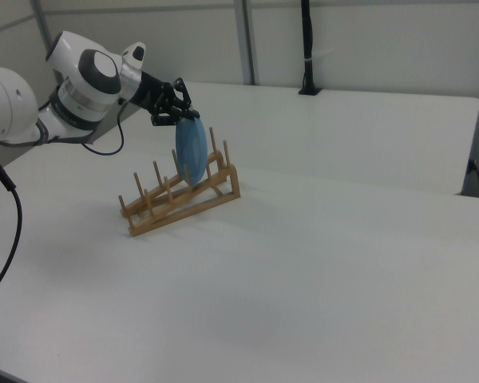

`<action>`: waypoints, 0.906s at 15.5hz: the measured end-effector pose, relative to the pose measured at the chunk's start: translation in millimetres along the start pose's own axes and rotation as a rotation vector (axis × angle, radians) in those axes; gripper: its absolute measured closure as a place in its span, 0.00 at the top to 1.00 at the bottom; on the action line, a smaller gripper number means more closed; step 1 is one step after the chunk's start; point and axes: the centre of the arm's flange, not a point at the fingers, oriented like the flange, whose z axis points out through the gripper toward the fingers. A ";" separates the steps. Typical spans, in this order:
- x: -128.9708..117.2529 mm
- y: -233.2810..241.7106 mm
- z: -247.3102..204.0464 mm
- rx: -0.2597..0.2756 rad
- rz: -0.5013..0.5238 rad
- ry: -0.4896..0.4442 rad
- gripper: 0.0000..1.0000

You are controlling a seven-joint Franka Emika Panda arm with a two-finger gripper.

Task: Pick plate from plate rack
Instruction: 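Close the gripper on the blue plate's rim, then lift the gripped blue plate up out of the rack slots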

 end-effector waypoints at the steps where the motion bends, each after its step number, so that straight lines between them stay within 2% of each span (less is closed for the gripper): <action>1: 0.0 1.0 -0.8 -0.001 0.004 0.001 0.07; 14: -0.9 35.1 -36.3 -0.039 0.046 0.037 0.07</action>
